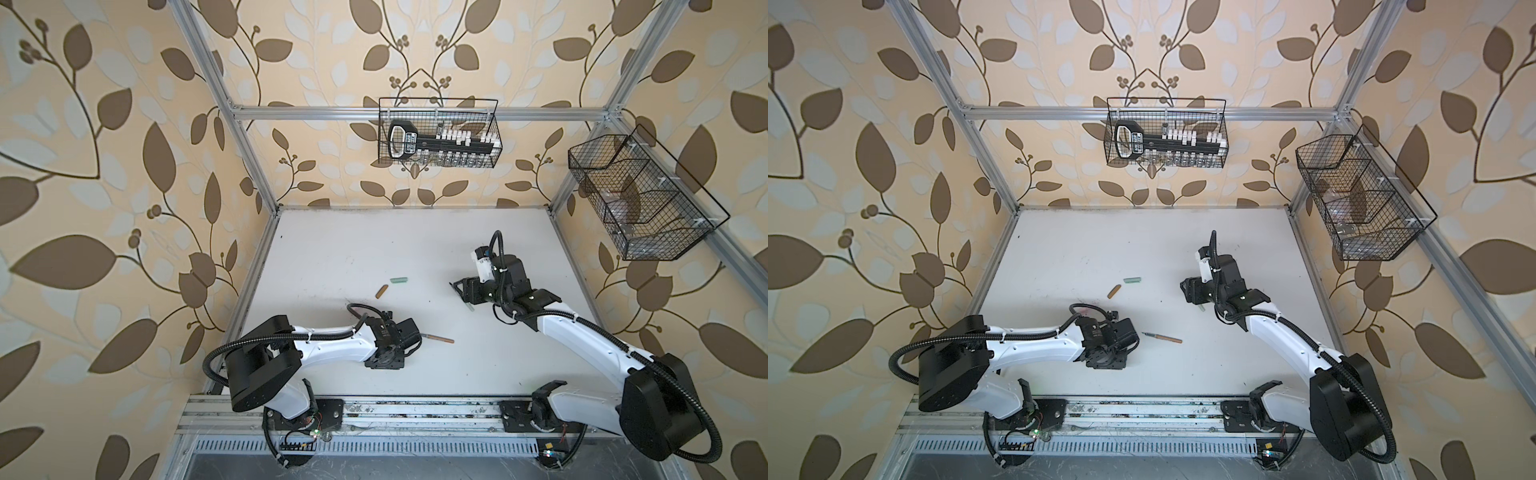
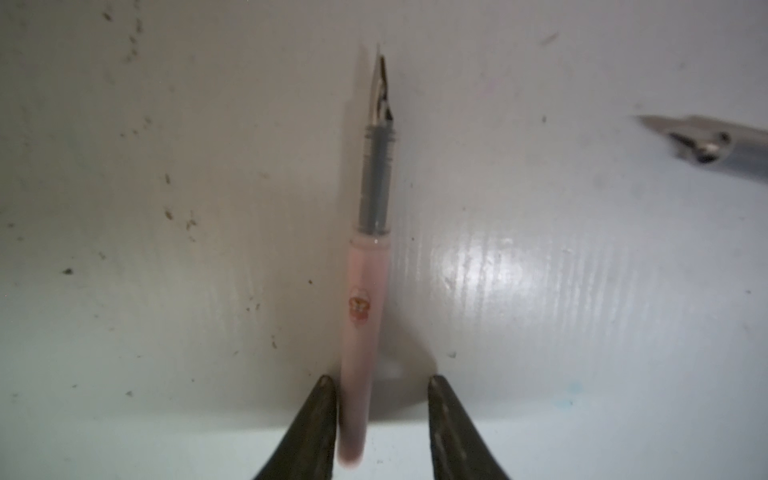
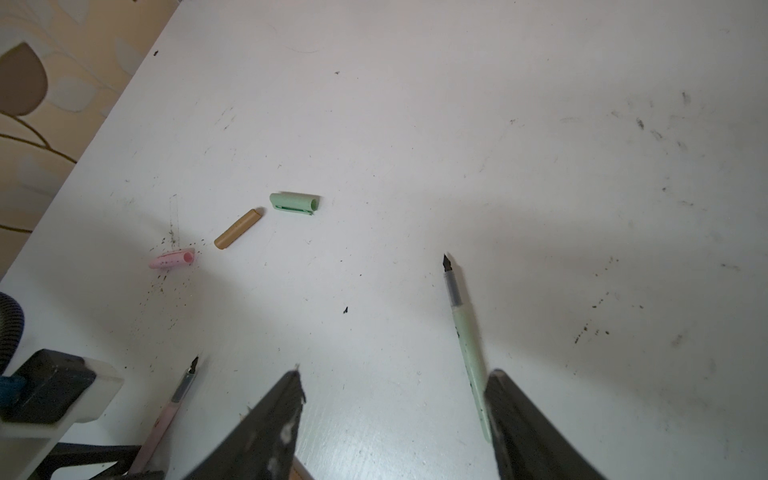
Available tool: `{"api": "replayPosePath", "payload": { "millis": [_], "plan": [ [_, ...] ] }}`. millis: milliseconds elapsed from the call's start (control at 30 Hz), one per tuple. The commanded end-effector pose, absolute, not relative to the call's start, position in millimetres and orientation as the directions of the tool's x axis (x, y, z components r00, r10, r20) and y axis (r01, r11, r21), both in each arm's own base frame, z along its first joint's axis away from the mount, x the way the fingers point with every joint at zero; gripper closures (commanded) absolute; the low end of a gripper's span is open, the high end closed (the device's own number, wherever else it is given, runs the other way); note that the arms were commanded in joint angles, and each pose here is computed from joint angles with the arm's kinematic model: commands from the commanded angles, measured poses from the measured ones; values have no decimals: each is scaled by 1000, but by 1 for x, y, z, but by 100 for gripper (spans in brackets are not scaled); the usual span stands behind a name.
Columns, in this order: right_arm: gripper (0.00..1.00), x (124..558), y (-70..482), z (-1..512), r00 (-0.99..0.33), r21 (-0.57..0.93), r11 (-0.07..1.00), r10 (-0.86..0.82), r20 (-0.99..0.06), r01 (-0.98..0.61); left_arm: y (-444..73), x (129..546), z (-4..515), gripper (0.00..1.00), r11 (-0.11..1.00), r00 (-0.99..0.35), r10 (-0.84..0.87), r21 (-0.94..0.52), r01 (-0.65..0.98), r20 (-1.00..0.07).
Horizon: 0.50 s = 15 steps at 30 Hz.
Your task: Insert the pens into the pen caps
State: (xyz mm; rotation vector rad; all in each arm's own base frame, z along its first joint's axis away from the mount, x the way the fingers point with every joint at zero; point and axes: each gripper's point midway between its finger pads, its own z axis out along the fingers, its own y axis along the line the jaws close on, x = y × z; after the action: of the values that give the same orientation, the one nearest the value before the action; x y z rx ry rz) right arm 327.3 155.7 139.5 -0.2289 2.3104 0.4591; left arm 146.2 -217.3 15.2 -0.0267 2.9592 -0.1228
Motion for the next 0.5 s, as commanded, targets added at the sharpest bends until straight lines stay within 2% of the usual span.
{"api": "replayPosePath", "payload": {
  "millis": [0, 200, 333, 467],
  "plan": [
    [29, 327, 162, 139, -702, 273, 911, -25, -711, -308, -203, 142, 11, 67, 999, -983, -44, -25, -41, -181],
    [29, 329, 166, 139, -699, 270, 909, -31, -714, -317, -198, 141, 12, 73, 999, -982, -33, -4, -33, -185],
    [29, 329, 174, 143, -689, 241, 901, -83, -720, -361, -192, 141, 10, 84, 999, -982, -30, 32, -37, -187],
    [29, 333, 180, 152, -666, 229, 887, -110, -738, -400, -190, 140, 9, 86, 999, -982, -19, 39, -27, -189]
  ]
}}
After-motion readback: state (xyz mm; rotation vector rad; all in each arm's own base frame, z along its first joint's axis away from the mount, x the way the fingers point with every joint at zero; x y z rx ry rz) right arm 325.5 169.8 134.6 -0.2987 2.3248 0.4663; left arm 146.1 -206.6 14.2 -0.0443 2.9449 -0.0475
